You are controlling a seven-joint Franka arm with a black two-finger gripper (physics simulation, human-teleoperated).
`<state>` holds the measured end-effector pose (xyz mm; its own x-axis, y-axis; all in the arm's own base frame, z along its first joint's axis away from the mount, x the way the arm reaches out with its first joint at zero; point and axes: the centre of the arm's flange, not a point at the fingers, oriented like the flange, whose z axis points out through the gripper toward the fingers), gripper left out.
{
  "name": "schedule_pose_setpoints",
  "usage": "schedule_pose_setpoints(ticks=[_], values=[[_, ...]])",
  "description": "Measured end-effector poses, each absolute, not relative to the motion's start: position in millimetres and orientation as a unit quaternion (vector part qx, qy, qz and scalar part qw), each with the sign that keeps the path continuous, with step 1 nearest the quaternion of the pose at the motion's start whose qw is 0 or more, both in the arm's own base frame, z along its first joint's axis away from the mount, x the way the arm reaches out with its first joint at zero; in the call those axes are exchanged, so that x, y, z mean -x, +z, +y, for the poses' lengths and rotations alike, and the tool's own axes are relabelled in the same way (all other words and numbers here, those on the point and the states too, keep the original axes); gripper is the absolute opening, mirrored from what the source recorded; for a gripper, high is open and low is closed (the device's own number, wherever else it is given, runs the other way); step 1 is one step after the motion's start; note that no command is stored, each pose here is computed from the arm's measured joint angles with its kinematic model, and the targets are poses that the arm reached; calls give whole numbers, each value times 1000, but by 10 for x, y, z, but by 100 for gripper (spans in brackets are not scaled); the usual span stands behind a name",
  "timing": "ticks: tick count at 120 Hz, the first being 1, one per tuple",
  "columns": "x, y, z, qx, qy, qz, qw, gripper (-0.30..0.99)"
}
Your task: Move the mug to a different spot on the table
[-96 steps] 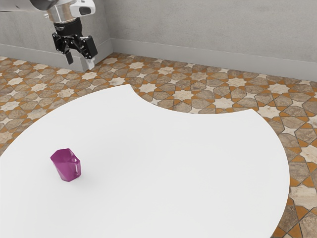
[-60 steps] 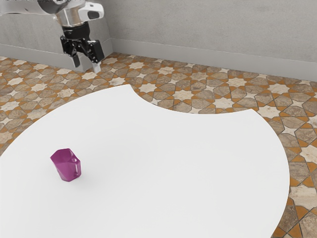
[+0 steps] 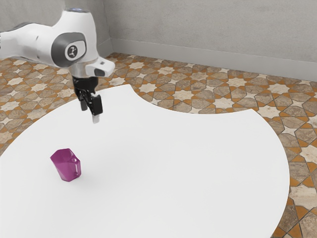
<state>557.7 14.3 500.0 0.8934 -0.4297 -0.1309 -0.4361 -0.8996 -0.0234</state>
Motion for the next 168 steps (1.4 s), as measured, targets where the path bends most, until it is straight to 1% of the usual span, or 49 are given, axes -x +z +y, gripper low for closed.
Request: schedule_pose_setpoints(ticks=[12,25,34,60,84,113,121,139,168], values=[[-5436,4707,54,959,73,272,36,69],[-5298,4467,-22,934,89,339,74,69],[-5215,4237,-105,910,101,391,92,69],[-5082,3789,-211,849,103,505,115,69],[-4968,3465,87,817,113,552,125,69],[-4888,3065,434,780,155,591,132,69],[-4894,2981,348,762,158,614,135,69],[-4890,2853,-138,707,148,677,141,69],[-4905,2773,-38,692,143,694,138,69]])
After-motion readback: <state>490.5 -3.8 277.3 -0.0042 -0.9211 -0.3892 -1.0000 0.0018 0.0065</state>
